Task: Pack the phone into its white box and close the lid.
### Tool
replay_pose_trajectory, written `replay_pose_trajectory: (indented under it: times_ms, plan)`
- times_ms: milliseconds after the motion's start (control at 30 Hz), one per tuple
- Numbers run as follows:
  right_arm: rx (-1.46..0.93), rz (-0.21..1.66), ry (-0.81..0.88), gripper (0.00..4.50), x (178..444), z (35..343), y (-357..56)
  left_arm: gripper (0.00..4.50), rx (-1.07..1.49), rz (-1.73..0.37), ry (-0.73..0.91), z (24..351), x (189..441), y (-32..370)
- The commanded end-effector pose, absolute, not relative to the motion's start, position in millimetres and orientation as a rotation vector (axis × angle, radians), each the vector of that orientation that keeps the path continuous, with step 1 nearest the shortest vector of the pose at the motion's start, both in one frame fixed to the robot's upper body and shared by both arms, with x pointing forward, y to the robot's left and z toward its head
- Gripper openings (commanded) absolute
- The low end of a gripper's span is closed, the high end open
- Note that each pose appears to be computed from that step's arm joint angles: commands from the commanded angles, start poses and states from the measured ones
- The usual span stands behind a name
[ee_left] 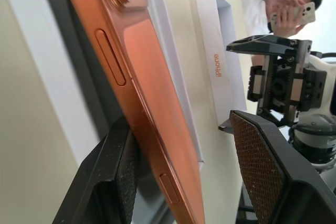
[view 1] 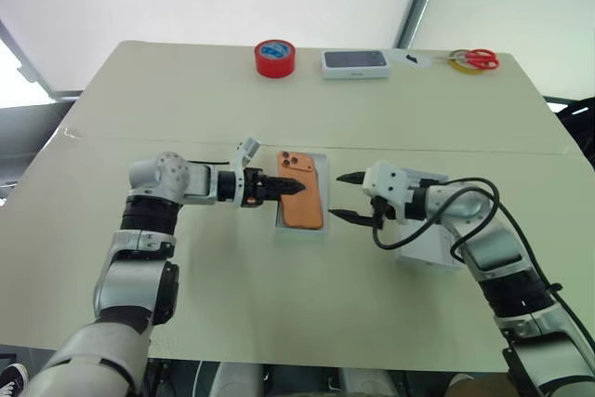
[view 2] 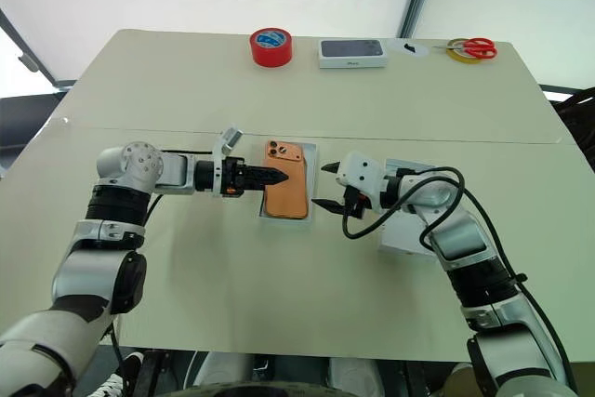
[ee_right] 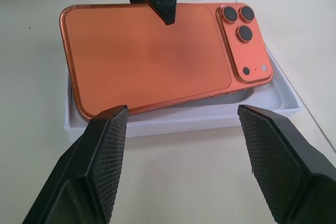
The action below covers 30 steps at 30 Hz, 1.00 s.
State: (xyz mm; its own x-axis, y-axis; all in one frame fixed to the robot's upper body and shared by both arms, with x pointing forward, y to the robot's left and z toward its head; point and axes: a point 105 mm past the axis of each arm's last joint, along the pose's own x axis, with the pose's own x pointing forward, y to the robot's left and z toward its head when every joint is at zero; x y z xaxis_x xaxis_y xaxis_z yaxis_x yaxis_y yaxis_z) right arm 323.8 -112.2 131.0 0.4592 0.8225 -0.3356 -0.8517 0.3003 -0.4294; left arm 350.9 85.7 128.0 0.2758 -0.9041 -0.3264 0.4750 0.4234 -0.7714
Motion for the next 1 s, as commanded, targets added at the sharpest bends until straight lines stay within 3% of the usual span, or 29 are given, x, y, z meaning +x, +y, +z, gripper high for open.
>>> replay_pose_trajectory:
  times_ms: [33,200,500,767,867,967,1000]
  plan:
    - [-0.625,1.108,0.011,3.49,325.5,139.0,-108.1,2.7,-0.516,-1.018,0.757,143.5,360.1,89.5]
    - [-0.624,1.108,0.007,3.49,325.7,139.4,-107.4,2.7,-0.523,-1.0,0.704,143.4,365.5,90.1]
    - [-0.629,1.107,0.009,3.49,327.7,139.6,-108.0,2.7,-0.467,-1.068,0.718,151.4,344.9,105.7]
    - [-0.639,1.094,0.0,3.49,331.9,140.0,-106.2,2.7,-0.388,-0.904,0.593,155.3,364.2,134.0]
    - [-0.673,1.03,-0.011,2.63,344.0,142.9,-111.0,1.87,-0.176,-0.799,0.476,148.8,377.8,146.4]
    - [-0.765,0.97,-0.014,1.1,354.9,138.2,-114.1,0.32,0.065,-0.798,0.364,142.2,377.7,141.2]
    - [-0.786,0.966,-0.014,0.55,356.3,135.8,-114.0,0.0,0.101,-0.805,0.333,142.2,377.5,137.9]
